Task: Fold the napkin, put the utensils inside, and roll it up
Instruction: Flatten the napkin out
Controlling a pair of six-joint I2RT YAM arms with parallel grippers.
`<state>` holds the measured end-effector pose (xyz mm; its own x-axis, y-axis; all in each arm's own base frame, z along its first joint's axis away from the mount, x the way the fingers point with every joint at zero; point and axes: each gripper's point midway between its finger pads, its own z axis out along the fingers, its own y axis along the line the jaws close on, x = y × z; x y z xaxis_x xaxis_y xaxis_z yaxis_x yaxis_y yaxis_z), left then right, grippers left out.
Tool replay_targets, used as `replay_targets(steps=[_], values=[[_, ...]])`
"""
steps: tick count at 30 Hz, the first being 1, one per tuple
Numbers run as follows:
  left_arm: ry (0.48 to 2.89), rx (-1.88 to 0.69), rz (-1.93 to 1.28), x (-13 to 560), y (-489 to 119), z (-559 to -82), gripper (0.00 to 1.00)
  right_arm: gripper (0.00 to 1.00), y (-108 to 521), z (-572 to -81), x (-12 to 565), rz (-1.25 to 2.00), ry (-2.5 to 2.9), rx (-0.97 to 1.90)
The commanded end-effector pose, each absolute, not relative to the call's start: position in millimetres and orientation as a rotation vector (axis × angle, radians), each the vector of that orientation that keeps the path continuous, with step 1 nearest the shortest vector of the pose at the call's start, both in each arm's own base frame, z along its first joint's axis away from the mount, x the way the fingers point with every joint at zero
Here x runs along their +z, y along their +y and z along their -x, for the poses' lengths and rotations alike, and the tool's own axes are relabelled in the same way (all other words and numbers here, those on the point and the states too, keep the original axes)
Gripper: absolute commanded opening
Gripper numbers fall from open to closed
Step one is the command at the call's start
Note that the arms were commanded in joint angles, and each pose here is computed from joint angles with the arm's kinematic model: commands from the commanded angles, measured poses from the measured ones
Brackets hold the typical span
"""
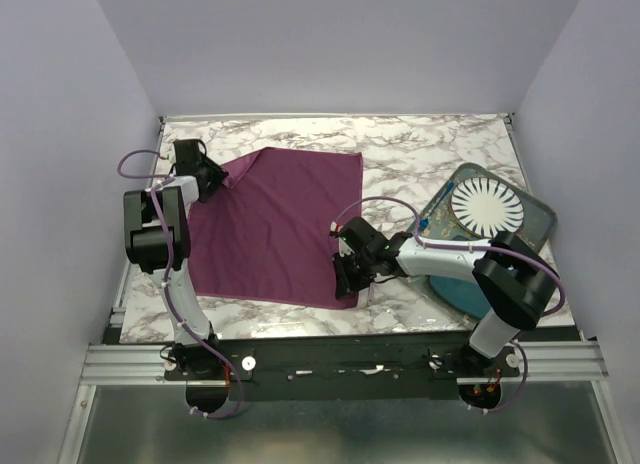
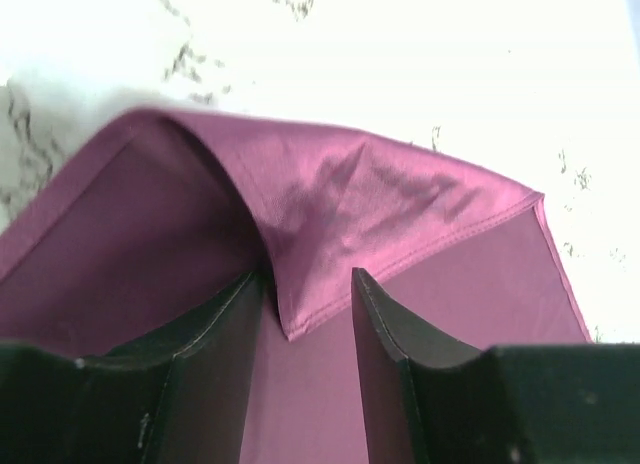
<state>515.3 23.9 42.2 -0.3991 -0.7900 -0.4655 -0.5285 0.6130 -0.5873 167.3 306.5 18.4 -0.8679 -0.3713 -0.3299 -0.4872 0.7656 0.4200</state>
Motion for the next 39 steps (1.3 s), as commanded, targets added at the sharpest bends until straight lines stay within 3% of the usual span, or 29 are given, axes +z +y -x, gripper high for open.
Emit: replay_targets(steps=[1,3,10,13,18,19,22,23,25,27,30,31,39], values=[[2.070,-0.453,1.062,35,32,-528,0.45,0.27,293,-162,6,0.650,2.780,0.686],[2.059,-0.468,1.063,35,31,-529,0.41,0.27,292,-161,5,0.649,2.785,0.685],[1.905,-0.651,1.032,84,29,-557,0.11,0.26,291,-162,0,0.633,2.799,0.668],[1.791,-0.670,1.071,112,52,-574,0.08,0.26,293,-164,2,0.623,2.796,0.675],[1.684,-0.685,1.139,134,94,-611,0.29,0.26,301,-172,13,0.600,2.772,0.702],[1.691,-0.675,1.142,134,100,-614,0.48,0.26,302,-173,16,0.589,2.766,0.709],[1.755,-0.610,1.055,167,97,-616,0.71,0.28,302,-185,35,0.523,2.714,0.726],[1.809,-0.600,1.053,167,88,-609,0.72,0.29,301,-189,40,0.494,2.709,0.727],[1.840,-0.574,0.979,190,78,-599,0.74,0.41,296,-205,54,0.419,2.687,0.739],[1.953,-0.538,0.979,178,61,-576,0.77,0.52,289,-214,62,0.377,2.690,0.724],[2.050,-0.472,0.876,177,33,-537,0.76,0.60,274,-254,82,0.279,2.653,0.615],[2.041,-0.460,0.840,192,25,-523,0.75,0.61,272,-276,94,0.228,2.629,0.595],[2.240,-0.430,0.613,155,-42,-422,0.69,0.61,245,-394,120,0.040,2.526,0.389]])
